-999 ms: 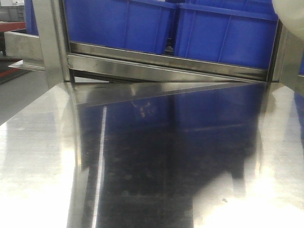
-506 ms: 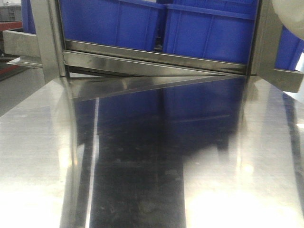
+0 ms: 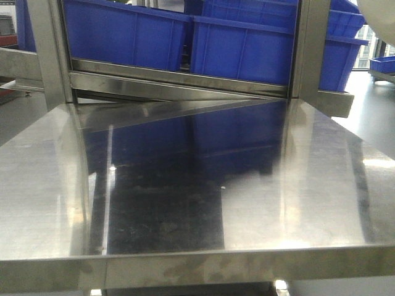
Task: Move white bin to right shelf second layer
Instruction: 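Back the base away from the shelf holding the bin in the right gripper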
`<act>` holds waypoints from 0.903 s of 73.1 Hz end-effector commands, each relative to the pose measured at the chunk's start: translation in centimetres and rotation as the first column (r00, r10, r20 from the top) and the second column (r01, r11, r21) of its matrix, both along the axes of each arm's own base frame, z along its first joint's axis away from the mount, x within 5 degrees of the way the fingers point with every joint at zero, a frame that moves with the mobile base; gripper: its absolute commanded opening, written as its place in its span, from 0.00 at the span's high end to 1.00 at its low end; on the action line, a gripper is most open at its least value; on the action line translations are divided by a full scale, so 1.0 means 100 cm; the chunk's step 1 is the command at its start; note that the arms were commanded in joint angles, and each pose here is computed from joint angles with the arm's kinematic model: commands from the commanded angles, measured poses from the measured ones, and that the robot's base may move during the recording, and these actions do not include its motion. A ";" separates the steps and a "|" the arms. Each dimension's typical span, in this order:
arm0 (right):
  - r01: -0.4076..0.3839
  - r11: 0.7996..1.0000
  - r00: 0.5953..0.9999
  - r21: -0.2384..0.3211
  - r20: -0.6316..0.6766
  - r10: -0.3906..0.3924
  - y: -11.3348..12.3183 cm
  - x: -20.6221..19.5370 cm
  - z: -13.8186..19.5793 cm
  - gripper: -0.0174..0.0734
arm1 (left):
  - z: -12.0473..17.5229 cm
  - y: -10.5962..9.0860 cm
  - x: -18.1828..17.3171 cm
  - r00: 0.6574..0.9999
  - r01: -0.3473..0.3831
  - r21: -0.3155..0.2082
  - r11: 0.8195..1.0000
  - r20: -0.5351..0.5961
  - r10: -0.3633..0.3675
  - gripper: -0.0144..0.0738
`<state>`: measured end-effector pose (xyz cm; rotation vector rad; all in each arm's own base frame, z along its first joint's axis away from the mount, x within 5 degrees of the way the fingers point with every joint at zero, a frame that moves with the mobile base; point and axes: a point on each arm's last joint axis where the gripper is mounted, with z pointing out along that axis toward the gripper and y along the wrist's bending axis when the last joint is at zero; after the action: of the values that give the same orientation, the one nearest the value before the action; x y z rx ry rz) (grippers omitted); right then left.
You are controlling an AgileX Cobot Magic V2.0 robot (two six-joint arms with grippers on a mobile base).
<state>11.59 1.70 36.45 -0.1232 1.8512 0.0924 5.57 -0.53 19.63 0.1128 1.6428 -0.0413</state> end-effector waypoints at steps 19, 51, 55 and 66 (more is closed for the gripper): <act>-0.002 1.000 0.993 0.009 0.121 0.001 0.000 0.003 0.018 0.75 | -0.004 0.000 0.001 0.998 0.006 -0.009 1.000 0.062 -0.006 0.74; -0.002 1.000 0.993 0.009 0.121 0.001 0.000 0.003 0.018 0.75 | -0.004 0.000 0.001 0.998 0.006 -0.009 1.000 0.062 -0.006 0.74; -0.002 1.000 0.993 0.009 0.121 0.001 0.000 0.003 0.018 0.75 | -0.004 0.000 0.001 0.998 0.006 -0.009 1.000 0.062 -0.006 0.74; -0.002 1.000 0.993 0.009 0.121 0.001 0.000 0.003 0.018 0.75 | -0.004 0.000 0.001 0.998 0.006 -0.009 1.000 0.062 -0.006 0.74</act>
<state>11.84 1.76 36.25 -0.1246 1.8613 0.0916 5.57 -0.53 19.63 0.1128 1.6428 -0.0413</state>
